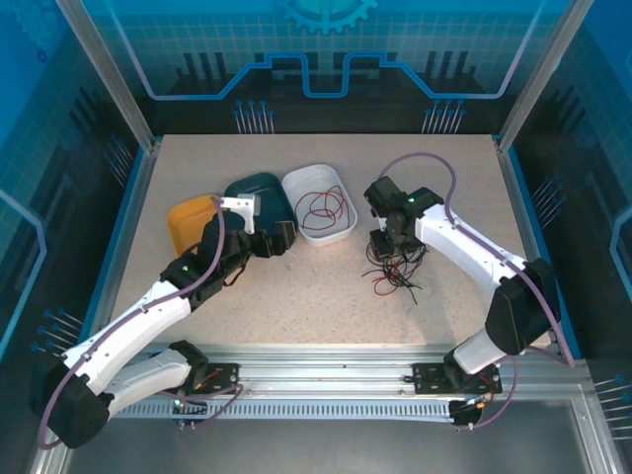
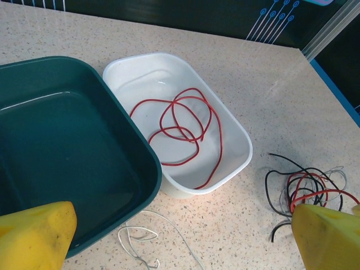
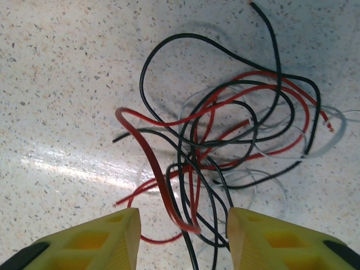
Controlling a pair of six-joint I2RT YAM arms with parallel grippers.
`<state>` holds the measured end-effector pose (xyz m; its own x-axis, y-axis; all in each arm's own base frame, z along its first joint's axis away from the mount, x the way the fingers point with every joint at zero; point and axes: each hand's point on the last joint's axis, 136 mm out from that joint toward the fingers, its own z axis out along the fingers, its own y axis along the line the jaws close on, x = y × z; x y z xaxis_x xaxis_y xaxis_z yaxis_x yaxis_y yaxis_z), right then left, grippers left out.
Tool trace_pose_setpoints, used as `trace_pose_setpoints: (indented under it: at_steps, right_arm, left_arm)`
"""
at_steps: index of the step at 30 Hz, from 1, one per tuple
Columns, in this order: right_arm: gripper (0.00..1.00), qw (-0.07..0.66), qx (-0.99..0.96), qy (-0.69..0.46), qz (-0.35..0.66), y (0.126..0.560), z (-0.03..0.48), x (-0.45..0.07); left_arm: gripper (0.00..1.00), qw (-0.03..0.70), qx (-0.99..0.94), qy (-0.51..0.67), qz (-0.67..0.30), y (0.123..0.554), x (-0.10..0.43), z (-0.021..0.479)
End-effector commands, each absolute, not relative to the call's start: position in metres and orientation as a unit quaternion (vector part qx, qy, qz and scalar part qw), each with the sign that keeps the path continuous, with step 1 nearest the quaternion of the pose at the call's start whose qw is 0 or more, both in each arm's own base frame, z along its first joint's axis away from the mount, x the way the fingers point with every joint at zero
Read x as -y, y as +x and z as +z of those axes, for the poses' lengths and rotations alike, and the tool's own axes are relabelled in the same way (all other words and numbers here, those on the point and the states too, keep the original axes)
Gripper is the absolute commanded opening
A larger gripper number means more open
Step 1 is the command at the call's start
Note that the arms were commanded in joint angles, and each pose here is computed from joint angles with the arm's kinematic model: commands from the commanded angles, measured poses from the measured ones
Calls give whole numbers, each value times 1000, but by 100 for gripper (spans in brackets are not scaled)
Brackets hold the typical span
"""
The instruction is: Untangle the cables
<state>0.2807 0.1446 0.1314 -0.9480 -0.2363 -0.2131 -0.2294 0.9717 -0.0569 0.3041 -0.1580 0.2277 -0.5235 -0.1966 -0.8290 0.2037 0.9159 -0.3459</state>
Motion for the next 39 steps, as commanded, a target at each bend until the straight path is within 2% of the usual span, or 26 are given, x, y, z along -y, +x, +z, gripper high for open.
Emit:
trace_pose_setpoints:
  at_steps: [1,6,9,19,39]
  right_arm:
    - [43,101,-988,-117,3,289,120,-153]
    - [18,99,-989,-113,-2,296,120,-156]
    - [8,116,-987,-114,-8,297,136,-157]
    - [2,198,-973,-120,-17,286,212,-158]
    - [0,335,-930,-146,31,283,332,-172]
  left_arm:
    - [99,486,-851,-18,-201,302,150,222]
    - [99,483,-852,-20,-201,302,150,219]
    - [99,477,-854,-10,-209,303,156,216]
    - [99,462,-840,53,-280,306,196,218]
    - [99,444,-822,121,-336,308,240,218]
